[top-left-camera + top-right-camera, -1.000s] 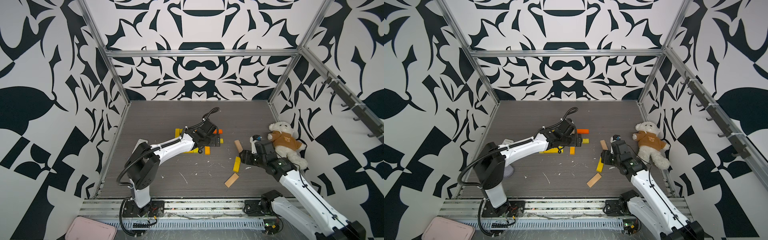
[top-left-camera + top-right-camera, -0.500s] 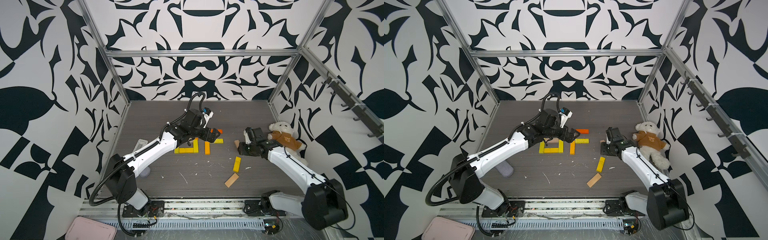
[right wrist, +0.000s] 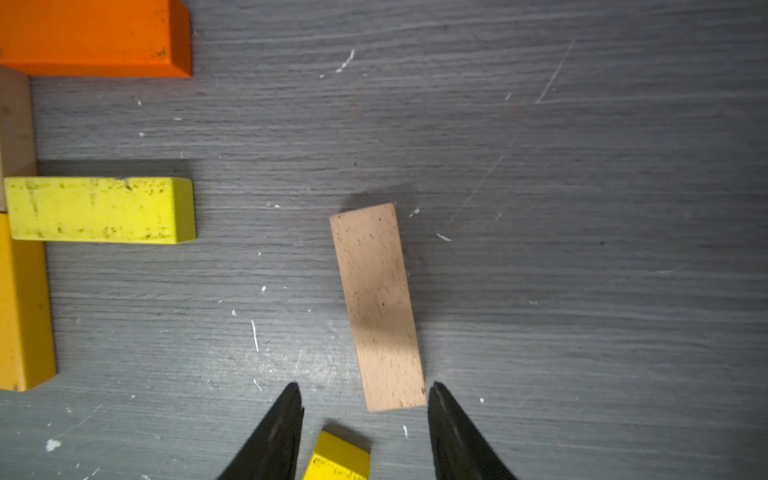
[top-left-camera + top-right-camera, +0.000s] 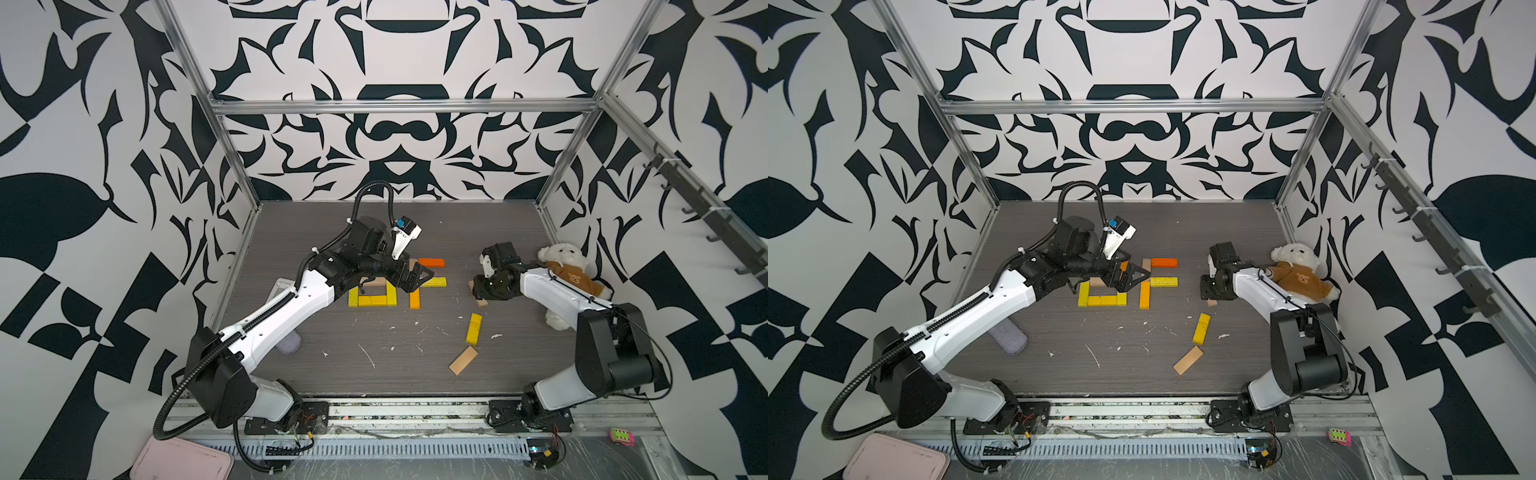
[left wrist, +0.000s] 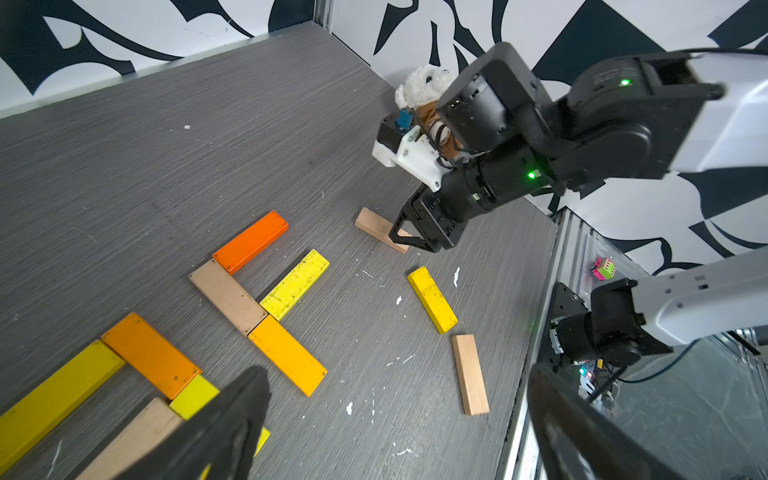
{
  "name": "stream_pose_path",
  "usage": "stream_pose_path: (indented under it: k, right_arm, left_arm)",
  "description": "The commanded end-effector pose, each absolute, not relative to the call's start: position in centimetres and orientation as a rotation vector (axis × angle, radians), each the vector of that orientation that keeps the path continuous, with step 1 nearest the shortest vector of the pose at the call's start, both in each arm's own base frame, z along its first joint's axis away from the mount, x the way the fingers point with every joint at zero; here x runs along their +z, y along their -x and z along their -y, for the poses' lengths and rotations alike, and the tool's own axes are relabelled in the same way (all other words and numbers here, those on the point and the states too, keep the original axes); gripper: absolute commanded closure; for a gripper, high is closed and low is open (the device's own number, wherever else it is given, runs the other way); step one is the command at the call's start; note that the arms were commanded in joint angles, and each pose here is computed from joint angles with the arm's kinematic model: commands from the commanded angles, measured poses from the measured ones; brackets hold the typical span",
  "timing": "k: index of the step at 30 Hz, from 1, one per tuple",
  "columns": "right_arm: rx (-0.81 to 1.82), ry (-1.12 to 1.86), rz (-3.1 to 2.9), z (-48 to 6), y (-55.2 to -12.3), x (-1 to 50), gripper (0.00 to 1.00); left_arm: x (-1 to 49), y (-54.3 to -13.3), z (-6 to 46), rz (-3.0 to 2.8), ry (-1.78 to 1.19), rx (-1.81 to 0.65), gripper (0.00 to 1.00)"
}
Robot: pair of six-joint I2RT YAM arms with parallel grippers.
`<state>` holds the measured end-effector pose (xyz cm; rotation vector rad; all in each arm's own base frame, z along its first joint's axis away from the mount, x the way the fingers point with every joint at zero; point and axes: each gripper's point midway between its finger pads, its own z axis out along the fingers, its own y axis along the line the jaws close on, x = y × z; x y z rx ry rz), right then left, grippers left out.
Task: Assemble the number 8 with building blocks
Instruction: Pick up the building block from the center of the board.
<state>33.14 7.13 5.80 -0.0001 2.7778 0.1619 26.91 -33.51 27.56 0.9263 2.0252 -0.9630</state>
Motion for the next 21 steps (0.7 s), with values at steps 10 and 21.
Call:
stream_pose_path:
  k: [10,21]
  right_arm:
    - [0.087,0.019,-2.786,-6.4,-35.3,4.5,0.56]
    - [0.087,0.017,-2.803,-6.3,-35.9,3.4,0.61]
  left_arm:
    - [27.8,-25.9,33.2,-1.985,-0.979,-0.97,0.01]
    - [27.8,-25.6,33.3,-1.968,-1.006,-0.981,0.01]
